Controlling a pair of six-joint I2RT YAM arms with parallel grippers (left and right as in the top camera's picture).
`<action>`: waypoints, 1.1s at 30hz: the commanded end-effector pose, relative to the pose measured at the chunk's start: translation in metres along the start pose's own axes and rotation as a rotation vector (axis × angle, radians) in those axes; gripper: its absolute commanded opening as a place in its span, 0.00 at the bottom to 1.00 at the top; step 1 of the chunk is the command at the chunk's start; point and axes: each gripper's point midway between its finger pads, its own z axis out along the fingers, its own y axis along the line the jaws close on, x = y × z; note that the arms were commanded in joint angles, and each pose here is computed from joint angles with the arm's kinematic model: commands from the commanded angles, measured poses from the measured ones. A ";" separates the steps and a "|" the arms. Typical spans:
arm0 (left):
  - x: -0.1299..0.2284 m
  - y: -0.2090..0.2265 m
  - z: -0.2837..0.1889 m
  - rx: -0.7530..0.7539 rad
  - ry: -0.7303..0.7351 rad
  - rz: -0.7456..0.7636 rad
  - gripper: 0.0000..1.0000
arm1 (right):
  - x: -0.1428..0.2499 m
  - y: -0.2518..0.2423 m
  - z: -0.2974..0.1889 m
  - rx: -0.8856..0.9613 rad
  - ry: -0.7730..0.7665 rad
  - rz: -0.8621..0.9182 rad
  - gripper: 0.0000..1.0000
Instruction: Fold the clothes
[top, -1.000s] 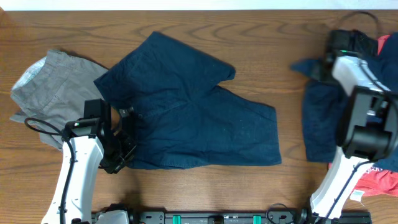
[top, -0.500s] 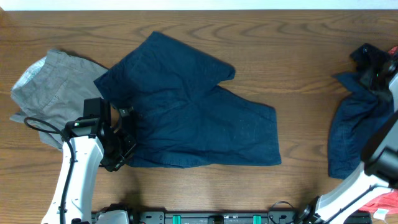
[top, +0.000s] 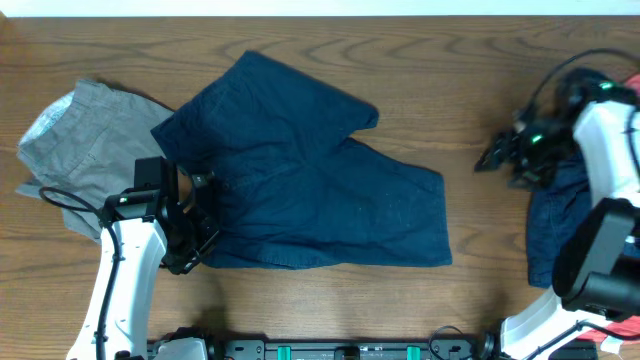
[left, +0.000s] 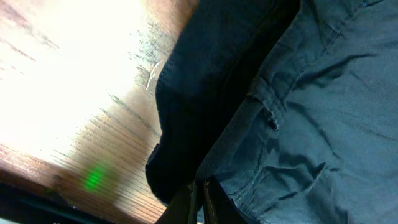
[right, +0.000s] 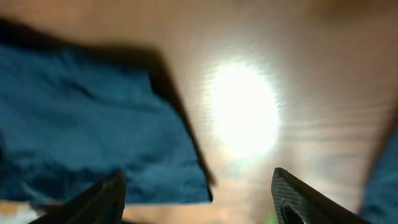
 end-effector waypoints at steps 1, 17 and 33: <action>-0.005 0.004 -0.001 -0.020 -0.027 0.037 0.06 | 0.030 0.008 0.028 0.000 0.108 0.040 0.74; -0.003 0.005 -0.001 -0.023 -0.020 0.035 0.06 | 0.135 0.024 0.087 0.082 0.167 0.104 0.77; 0.005 0.011 -0.001 -0.047 0.013 0.029 0.06 | 0.134 0.023 0.136 0.061 0.051 0.253 0.65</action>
